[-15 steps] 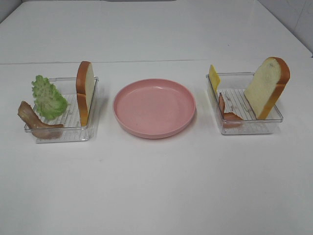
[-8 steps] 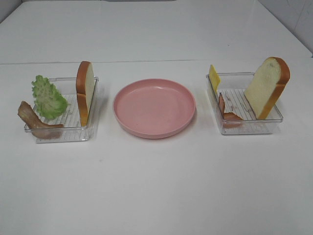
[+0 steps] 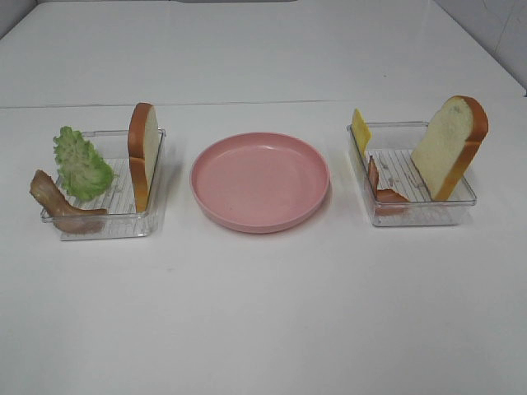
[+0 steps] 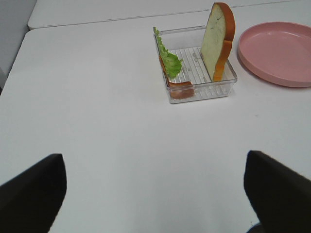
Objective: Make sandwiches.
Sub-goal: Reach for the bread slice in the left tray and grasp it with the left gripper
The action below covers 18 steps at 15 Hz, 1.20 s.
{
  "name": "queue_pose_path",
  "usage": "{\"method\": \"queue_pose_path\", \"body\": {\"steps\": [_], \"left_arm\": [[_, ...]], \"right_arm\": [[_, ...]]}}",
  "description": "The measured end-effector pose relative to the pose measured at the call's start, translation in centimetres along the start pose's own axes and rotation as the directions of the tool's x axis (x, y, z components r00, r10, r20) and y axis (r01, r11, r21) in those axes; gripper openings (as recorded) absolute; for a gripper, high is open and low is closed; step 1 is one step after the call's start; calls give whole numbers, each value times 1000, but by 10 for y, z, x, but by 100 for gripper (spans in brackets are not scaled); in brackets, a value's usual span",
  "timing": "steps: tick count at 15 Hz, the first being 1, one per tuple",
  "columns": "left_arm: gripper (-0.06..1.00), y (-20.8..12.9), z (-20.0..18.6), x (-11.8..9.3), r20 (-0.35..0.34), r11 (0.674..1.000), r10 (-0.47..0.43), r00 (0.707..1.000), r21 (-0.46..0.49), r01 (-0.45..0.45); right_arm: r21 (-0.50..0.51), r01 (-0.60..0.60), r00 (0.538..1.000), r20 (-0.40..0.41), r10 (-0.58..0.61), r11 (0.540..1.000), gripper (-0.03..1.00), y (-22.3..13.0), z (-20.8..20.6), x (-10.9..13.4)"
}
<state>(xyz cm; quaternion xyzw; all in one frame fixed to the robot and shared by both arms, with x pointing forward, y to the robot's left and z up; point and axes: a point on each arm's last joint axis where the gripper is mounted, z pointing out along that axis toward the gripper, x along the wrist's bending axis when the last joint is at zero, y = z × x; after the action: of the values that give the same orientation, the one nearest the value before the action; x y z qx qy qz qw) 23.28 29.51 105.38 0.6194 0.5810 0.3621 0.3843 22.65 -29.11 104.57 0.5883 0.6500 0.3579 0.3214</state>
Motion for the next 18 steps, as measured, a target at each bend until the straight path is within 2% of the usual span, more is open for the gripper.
{"method": "queue_pose_path", "body": {"steps": [15, 18], "left_arm": [[93, 0, 0, 0, 0, 1000, -1, 1000, 0, 1], [93, 14, -11, 0, -3, 998, 2, 1000, -57, -2]], "right_arm": [[0, 0, 1000, 0, 0, 1000, 76, 0, 0, 0], [0, 0, 1000, 0, 0, 1000, 76, 0, 0, 0]]}}
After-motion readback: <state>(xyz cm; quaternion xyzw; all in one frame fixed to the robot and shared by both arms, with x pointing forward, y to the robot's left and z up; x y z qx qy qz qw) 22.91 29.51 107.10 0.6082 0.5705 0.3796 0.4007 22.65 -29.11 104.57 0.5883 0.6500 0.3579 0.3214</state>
